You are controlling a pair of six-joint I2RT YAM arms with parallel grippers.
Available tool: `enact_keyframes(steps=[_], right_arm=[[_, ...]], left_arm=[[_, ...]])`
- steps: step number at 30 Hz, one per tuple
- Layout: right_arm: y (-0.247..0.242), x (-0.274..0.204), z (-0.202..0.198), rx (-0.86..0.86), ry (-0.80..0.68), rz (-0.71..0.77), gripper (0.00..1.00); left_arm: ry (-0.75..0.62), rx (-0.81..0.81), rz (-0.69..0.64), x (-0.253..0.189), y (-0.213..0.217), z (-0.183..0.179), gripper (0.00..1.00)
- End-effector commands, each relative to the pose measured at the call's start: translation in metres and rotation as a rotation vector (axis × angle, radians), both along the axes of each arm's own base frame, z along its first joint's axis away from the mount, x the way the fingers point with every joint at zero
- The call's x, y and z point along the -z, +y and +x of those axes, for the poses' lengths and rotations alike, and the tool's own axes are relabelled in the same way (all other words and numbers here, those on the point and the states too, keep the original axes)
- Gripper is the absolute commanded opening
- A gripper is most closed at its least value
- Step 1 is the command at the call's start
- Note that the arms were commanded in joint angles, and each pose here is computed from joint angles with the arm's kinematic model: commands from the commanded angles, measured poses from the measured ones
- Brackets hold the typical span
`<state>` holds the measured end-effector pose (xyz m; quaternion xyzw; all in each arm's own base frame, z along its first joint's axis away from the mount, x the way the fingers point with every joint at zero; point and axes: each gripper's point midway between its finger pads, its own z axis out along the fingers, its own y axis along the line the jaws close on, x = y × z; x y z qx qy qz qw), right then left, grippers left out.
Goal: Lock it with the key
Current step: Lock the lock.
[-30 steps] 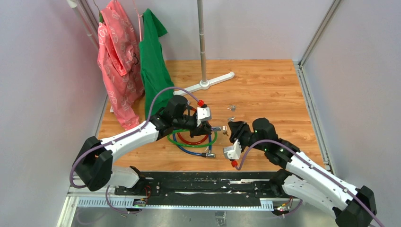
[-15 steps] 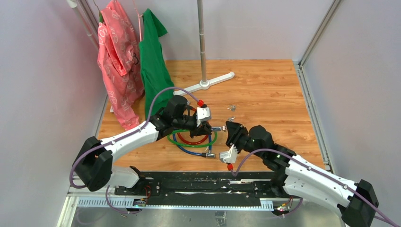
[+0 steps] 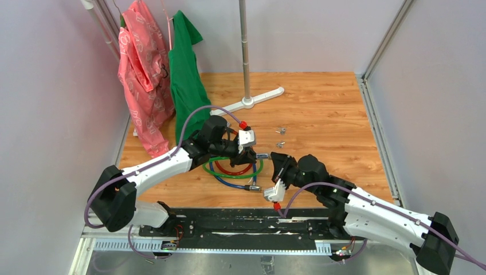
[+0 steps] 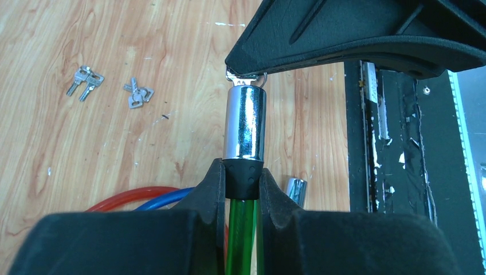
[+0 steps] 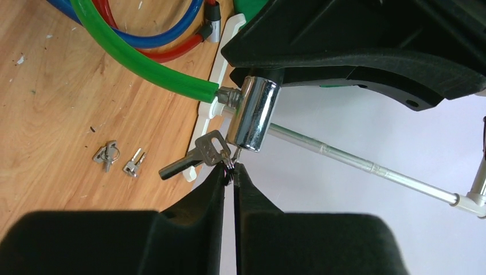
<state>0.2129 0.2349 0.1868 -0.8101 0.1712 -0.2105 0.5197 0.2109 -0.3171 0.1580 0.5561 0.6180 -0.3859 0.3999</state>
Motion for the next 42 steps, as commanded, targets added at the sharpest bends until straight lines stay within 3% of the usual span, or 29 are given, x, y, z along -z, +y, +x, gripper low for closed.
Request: enact_keyframes(steps=[1,4,9,15,24,30,32,36,42], right_arm=[[0.004,-0.009,-0.002,0.013,0.027,0.06,0.08],[0.004,-0.01,-0.002,0.036,0.081,0.107,0.0],[0.007,-0.021,-0.01,0.072,0.271,0.244,0.0],[0.025,-0.011,-0.038,0.075,0.764,0.334,0.0],[0.033,-0.03,-0.026,0.092,0.906,0.531,0.0],[0.025,-0.022,-0.026,0.119,0.925,0.509,0.0],[0.019,-0.015,-0.025,0.161,0.93,0.493,0.06],[0.0,0.002,-0.029,0.21,0.886,0.456,0.34],[-0.019,0.006,-0.035,0.271,0.877,0.461,0.5]], left_arm=[[0.069,-0.018,0.101,0.03,0.015,-0.008,0.0],[0.07,-0.017,0.101,0.03,0.015,-0.009,0.0],[0.072,-0.017,0.103,0.03,0.016,-0.01,0.0],[0.069,-0.012,0.099,0.03,0.015,-0.01,0.0],[0.065,-0.005,0.108,0.032,0.013,-0.012,0.0],[0.068,-0.008,0.106,0.032,0.012,-0.012,0.0],[0.062,-0.01,0.112,0.033,0.013,-0.012,0.0],[0.057,-0.016,0.131,0.037,0.018,-0.012,0.0],[0.062,-0.006,0.129,0.035,0.018,-0.012,0.0]])
